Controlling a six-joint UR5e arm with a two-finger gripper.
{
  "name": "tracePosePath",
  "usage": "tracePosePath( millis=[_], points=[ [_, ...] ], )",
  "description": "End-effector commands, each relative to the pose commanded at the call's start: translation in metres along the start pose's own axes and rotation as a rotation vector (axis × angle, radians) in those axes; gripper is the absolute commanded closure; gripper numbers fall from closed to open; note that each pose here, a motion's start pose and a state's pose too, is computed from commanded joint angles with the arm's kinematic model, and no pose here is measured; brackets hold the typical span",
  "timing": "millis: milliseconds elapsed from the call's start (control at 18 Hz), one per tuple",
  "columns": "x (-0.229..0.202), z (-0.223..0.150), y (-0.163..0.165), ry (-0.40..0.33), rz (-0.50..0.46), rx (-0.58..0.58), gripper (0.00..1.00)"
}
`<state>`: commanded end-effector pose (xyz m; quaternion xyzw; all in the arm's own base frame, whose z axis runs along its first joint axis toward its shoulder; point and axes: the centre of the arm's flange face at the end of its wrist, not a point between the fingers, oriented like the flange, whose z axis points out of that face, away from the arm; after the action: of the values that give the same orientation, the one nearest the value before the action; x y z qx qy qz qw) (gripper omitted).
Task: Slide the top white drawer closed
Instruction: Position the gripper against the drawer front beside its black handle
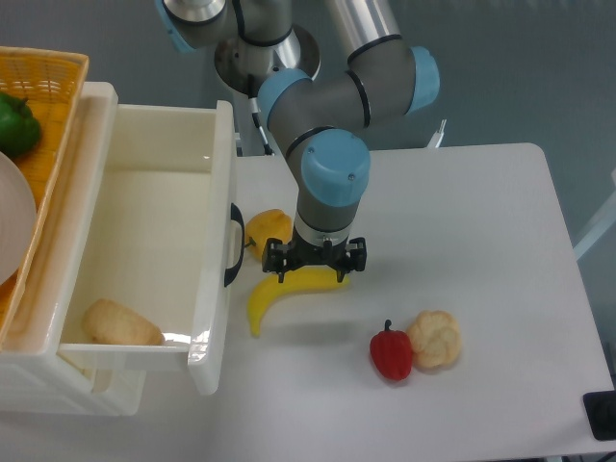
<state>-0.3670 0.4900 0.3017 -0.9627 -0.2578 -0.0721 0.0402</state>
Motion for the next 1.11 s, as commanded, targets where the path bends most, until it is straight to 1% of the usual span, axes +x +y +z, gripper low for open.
tracePosePath(
  millis=[111,389,889,1111],
  points=[
    [0.002,0.006,0.002,0.008,0.019,-0.022,0.0],
    [0.007,0.012,0.006,0.01,0.027,-0.044,0.0],
    [0.027,0.016,0.003,0.013,0.06,-0.05,0.0],
    [0.028,0.015,0.003,0.014,0.061,-0.048,0.0]
  ],
)
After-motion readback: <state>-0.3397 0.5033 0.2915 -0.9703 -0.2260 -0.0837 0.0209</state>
